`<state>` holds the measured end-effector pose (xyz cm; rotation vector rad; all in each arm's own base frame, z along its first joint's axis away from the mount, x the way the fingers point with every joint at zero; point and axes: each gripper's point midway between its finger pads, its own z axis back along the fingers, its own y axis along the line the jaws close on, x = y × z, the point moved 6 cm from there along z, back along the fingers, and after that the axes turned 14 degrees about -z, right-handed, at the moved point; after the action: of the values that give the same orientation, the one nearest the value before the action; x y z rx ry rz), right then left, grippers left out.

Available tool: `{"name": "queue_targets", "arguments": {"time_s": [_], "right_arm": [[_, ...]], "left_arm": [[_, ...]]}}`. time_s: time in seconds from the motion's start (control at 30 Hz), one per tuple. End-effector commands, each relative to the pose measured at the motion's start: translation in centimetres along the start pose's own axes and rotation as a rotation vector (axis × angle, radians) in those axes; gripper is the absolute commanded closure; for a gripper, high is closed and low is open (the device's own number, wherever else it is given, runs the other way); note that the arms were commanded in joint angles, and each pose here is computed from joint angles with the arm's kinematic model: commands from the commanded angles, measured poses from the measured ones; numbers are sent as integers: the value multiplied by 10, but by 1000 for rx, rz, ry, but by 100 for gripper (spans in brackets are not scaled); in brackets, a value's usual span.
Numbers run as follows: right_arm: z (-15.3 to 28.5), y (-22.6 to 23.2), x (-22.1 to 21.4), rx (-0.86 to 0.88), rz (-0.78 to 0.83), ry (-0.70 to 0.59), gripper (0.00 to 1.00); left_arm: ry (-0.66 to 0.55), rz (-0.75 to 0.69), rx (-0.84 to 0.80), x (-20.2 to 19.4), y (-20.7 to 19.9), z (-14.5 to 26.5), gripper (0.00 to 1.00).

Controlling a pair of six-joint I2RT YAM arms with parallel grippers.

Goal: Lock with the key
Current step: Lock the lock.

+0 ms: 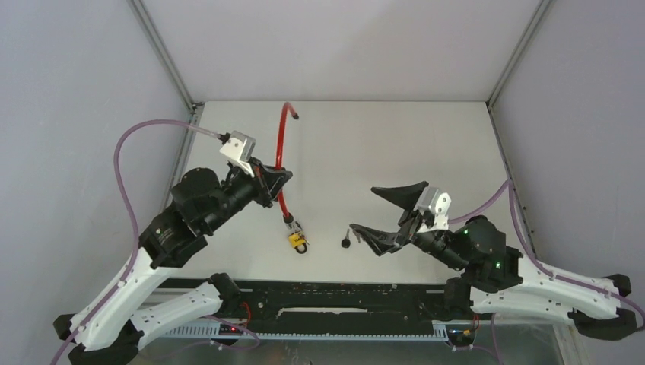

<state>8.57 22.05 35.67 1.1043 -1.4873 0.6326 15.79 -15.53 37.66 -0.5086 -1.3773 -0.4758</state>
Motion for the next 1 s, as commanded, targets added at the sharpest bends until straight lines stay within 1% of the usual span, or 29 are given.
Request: {"name": "queue_targets", "arguments": {"time_s": [0.0, 0.1, 0.17, 0.23, 0.37, 0.43, 0.47, 0.57, 0.67, 0.77, 0.83, 0.97], "right_arm": [[6, -3, -27, 60, -142, 139, 11], [12, -13, -30, 37, -139, 165, 12], [17, -19, -28, 24, -119, 164, 12], [22, -23, -26, 17, -79, 164, 12], [34, -27, -22, 31, 8, 167, 11], [40, -23, -19, 75, 41, 161, 11], [45, -20, -16, 103, 53, 149, 11], [53, -12, -9, 177, 74, 125, 11], [61, 1, -4, 279, 70, 113, 13], [66, 16, -1, 405, 68, 137, 13], [66, 19, 0, 431, 66, 153, 13], [61, 15, -11, 416, 71, 218, 13]], "left_arm": [[-88, -237, -361, 20, -29, 29, 100], [-134, -308, -635, 18, -54, 51, 100], [-175, -362, -740, 17, -60, 65, 100], [-190, -428, -830, 12, -65, 76, 100], [-183, -502, -997, 3, -72, 94, 100], [-167, -548, -1020, -3, -70, 98, 100], [-138, -567, -1019, -8, -68, 98, 100], [-83, -613, -984, -16, -62, 95, 100], [-35, -613, -942, -21, -58, 88, 100], [12, -609, -906, -25, -55, 80, 100], [19, -610, -919, -26, -56, 78, 100], [-1, -602, -938, -25, -59, 77, 100]]}}
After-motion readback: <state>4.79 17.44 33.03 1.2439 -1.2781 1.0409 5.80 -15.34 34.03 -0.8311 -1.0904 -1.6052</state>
